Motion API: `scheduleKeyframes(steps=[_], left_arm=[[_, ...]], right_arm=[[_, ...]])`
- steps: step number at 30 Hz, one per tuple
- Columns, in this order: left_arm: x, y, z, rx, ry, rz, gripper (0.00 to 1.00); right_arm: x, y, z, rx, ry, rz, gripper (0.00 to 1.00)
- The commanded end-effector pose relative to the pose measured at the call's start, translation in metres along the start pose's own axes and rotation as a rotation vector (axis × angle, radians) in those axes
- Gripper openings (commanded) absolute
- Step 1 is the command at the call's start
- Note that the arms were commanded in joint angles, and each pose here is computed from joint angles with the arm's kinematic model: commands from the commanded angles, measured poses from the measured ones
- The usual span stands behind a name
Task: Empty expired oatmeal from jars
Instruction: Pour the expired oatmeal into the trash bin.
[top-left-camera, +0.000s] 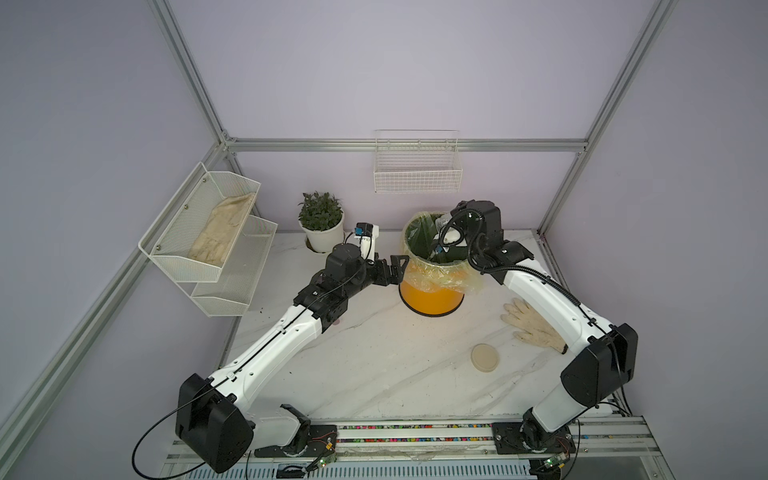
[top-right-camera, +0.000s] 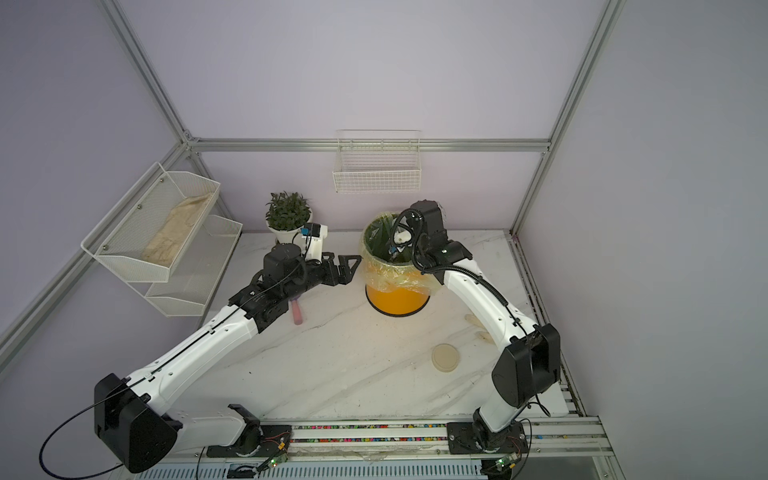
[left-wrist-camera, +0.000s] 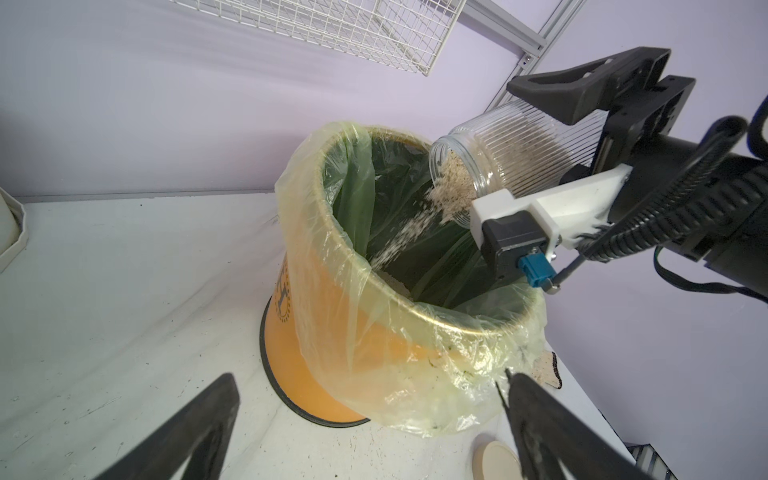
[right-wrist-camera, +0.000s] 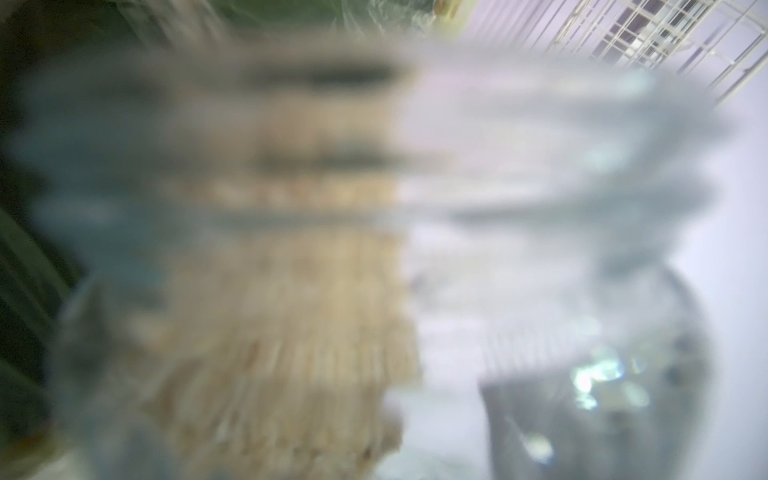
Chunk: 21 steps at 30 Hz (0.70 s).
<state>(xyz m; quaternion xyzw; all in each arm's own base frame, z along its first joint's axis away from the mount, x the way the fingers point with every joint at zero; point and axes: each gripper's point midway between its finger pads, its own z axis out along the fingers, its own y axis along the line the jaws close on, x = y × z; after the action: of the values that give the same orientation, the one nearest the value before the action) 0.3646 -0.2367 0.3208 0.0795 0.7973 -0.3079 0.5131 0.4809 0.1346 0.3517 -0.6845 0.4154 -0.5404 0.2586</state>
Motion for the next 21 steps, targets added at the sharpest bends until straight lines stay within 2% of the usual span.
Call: scheduleKeyframes(steps=[1,4,7,9,13,21], left_arm=[[-0.003,0.001,-0.005,0.005,-0.034,-0.012,1.00],[-0.002,0.001,-0.006,0.006,-0.030,-0.015,1.00],[-0.001,0.001,-0.008,0.008,-0.033,-0.016,1.00],[-0.002,0.000,-0.010,0.011,-0.037,-0.018,1.00],[-0.004,-0.001,-0.010,0.016,-0.041,-0.020,1.00],[-0.004,-0.003,-0.012,0.021,-0.037,-0.018,1.00]], right_arm=[[0.033,-0.023,-0.022,0.091,0.106,-0.090,0.01],[0.032,-0.025,-0.027,0.137,0.112,-0.146,0.01],[0.039,-0.039,-0.026,0.124,0.123,-0.106,0.01],[0.039,-0.031,-0.021,0.073,0.125,-0.085,0.01],[0.028,-0.024,-0.022,0.120,0.118,-0.181,0.01],[0.015,-0.004,-0.018,0.067,0.115,-0.247,0.02]])
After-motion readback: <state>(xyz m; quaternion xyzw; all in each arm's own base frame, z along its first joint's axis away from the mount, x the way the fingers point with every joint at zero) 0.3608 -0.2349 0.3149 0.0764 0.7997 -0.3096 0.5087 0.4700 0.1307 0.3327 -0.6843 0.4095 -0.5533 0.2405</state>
